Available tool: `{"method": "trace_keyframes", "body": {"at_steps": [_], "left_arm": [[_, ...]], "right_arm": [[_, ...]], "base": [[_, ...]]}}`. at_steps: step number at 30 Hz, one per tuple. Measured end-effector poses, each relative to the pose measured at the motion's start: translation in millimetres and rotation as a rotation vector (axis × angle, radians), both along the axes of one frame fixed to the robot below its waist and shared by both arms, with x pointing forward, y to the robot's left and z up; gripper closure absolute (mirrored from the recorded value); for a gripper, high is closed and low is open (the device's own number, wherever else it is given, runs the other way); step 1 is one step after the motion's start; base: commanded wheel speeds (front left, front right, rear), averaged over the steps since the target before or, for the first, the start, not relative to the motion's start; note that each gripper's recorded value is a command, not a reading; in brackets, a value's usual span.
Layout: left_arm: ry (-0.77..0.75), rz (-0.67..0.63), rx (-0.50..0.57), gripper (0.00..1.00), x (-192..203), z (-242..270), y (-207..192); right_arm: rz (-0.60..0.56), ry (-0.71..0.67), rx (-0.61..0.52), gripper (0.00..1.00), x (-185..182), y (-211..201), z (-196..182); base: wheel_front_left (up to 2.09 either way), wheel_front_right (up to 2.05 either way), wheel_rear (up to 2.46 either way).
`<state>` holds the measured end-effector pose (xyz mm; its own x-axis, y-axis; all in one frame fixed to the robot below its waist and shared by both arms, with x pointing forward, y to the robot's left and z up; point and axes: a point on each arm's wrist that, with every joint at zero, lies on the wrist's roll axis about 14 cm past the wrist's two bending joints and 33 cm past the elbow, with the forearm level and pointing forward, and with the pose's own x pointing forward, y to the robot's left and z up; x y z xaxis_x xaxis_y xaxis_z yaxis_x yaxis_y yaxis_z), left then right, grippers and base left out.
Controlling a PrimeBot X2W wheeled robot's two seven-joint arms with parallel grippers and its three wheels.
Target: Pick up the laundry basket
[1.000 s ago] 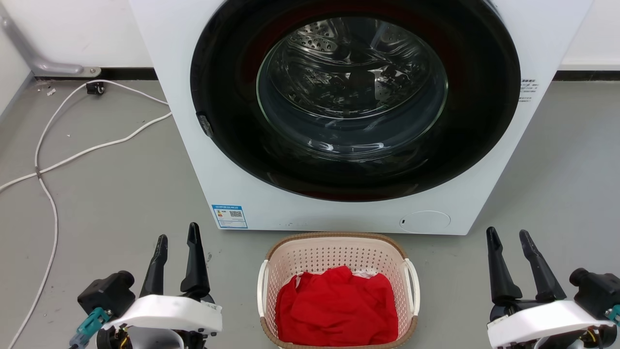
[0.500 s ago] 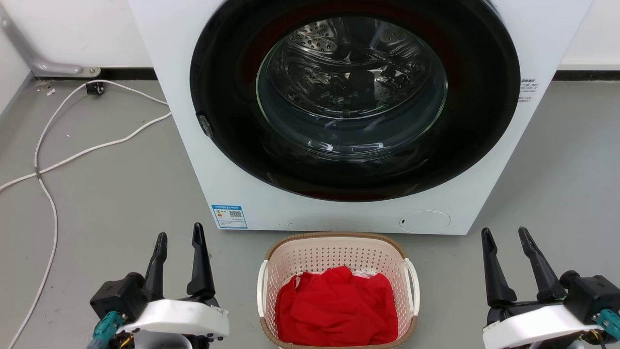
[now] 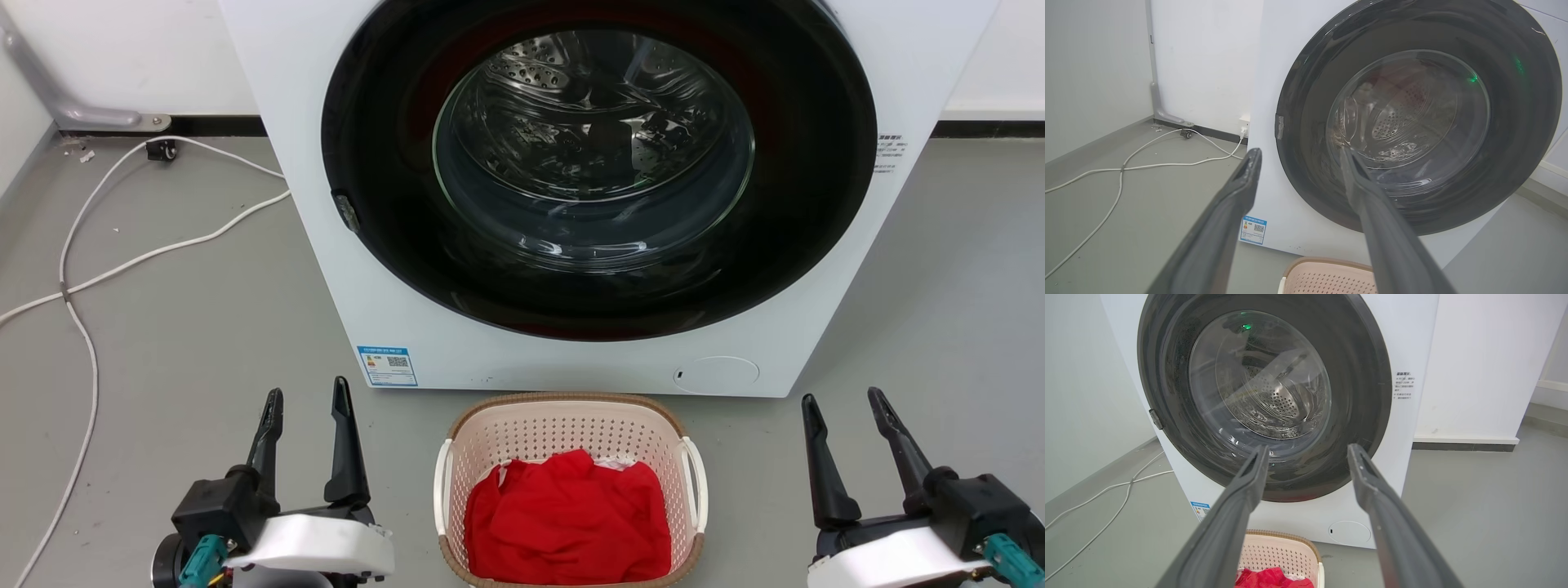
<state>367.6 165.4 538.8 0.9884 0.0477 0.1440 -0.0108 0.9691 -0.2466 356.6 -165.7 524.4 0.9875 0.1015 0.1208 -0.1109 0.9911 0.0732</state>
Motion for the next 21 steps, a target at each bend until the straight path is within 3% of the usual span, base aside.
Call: {"method": "trace_keyframes", "body": {"at_steps": [21], "left_arm": [[-0.056, 0.008, 0.147, 0.0, -4.3, 10.0, -5.4]], "right_arm": [[0.024, -0.024, -0.152, 0.0, -5.3, 7.2, -1.3]], "base": [[0.0, 0.0, 0.0]]}}
